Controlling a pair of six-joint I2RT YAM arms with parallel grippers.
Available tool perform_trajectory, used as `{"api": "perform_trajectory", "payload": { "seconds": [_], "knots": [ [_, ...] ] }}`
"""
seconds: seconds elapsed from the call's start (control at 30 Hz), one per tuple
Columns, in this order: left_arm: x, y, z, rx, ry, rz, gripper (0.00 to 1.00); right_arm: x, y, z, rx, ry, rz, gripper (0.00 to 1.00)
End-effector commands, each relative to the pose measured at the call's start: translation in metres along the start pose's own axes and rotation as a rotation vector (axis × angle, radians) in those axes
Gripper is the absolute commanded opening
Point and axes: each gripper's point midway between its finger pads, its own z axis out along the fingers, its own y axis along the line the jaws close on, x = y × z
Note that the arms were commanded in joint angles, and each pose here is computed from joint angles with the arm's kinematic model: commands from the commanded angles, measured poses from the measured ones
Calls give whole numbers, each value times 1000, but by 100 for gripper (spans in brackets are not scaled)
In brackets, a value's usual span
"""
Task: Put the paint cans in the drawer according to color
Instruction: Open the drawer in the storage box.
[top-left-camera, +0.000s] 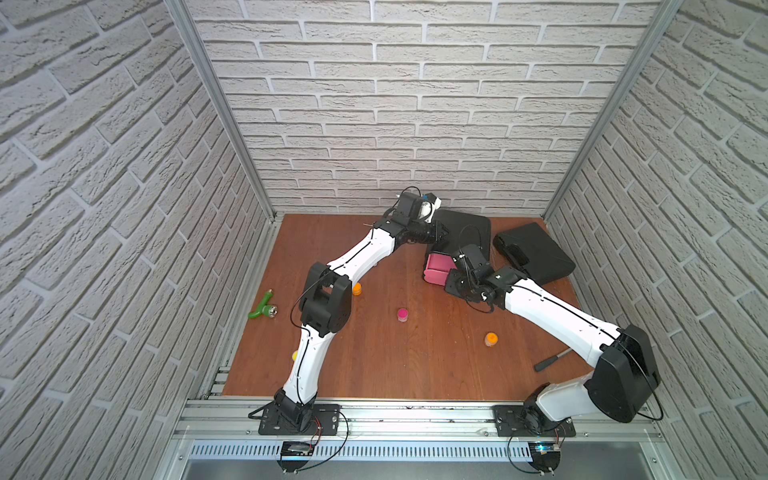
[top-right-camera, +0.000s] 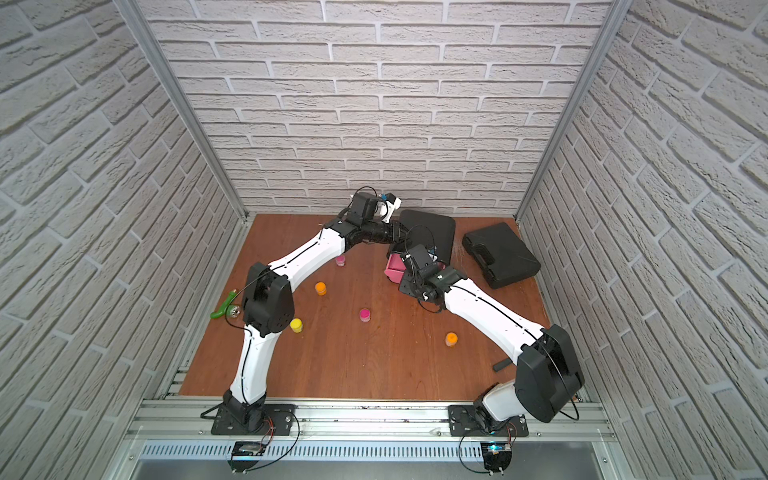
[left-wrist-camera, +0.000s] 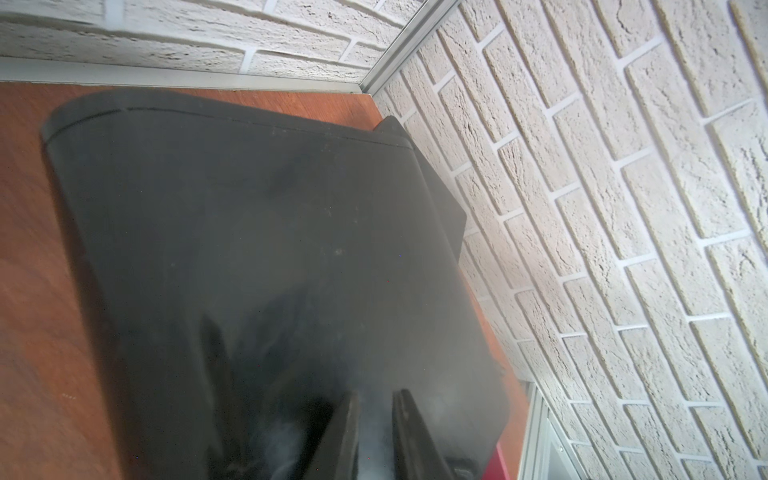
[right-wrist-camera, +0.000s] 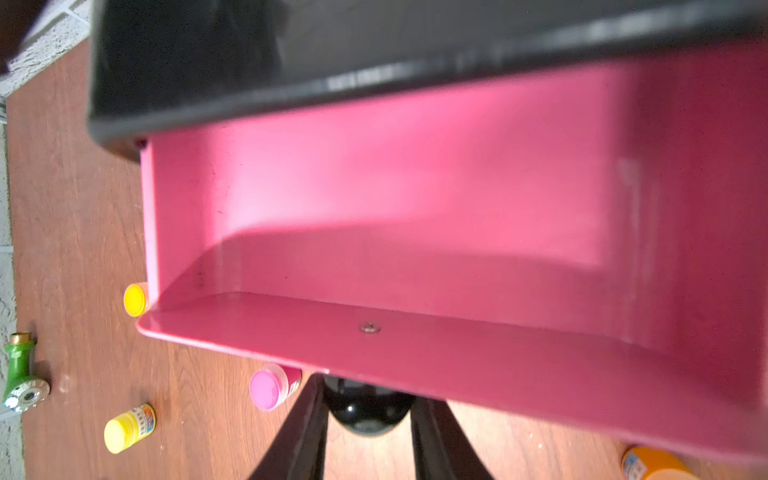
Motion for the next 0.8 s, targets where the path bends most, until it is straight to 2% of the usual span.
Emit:
{"api": "perform_trajectory", "payload": {
  "seconds": [0.0,0.17,0.27,0.4,0.53,0.77],
  "knots": [
    [66,52,14,-150,182,-115,21,27,-10,-2,33,64,11,23],
    [67,50,13,-148,184,-115,21,25,-11,-3,33,52,13,25],
    [65,48,12,-146,179,-113,21,23,-7,-3,20,48,18,29],
    [61,44,10,-140,172,-109,24,25,-9,-4,27,58,19,42],
    [48,32,3,-113,150,-98,33,26,-13,-16,33,68,-3,64],
    [10,4,-25,-71,71,-92,43,42,-37,-70,25,121,-57,80]
  ]
}}
